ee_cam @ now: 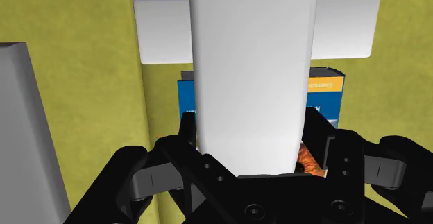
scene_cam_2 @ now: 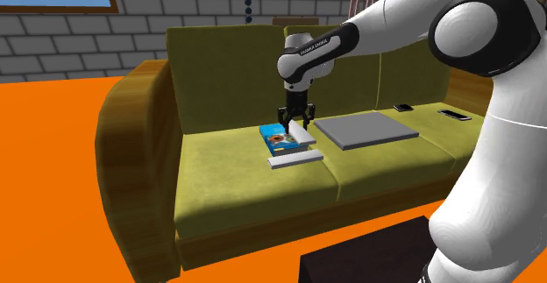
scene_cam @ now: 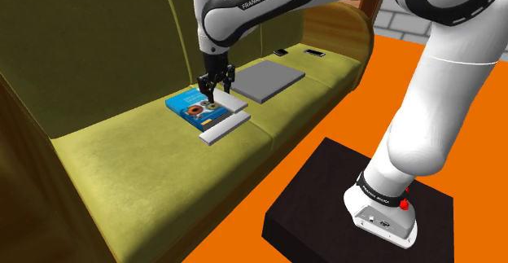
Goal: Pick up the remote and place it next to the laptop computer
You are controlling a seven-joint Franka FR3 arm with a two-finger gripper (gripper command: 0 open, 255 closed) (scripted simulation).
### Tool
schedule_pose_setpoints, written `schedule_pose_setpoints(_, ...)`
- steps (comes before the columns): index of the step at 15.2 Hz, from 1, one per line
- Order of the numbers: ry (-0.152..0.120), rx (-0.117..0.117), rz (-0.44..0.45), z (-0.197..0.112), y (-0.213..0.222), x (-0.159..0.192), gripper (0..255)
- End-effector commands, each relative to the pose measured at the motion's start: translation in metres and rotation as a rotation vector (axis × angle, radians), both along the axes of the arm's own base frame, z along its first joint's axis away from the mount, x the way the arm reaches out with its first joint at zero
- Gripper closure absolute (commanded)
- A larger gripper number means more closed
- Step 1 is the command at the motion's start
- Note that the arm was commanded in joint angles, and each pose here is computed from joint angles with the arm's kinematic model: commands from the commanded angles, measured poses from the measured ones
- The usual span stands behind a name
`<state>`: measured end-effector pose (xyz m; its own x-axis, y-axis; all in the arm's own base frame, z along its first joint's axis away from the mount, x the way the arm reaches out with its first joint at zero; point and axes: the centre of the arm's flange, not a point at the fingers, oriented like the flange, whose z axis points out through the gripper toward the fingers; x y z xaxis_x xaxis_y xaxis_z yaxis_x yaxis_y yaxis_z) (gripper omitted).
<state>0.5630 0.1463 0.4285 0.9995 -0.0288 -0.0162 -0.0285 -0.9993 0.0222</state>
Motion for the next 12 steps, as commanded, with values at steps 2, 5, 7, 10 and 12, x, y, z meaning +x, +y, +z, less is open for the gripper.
schedule_pose_setpoints(2,0.000,0.001,0.001,0.001,-0.041,-0.004,255)
schedule_pose_setpoints(5,0.000,0.001,0.001,0.001,-0.080,-0.010,255)
schedule_pose_setpoints(7,0.000,0.001,0.001,0.001,-0.106,-0.015,255)
schedule_pose_setpoints(10,0.000,0.001,0.001,0.001,-0.145,-0.021,255)
schedule_pose_setpoints(12,0.000,0.001,0.001,0.001,-0.171,-0.025,255)
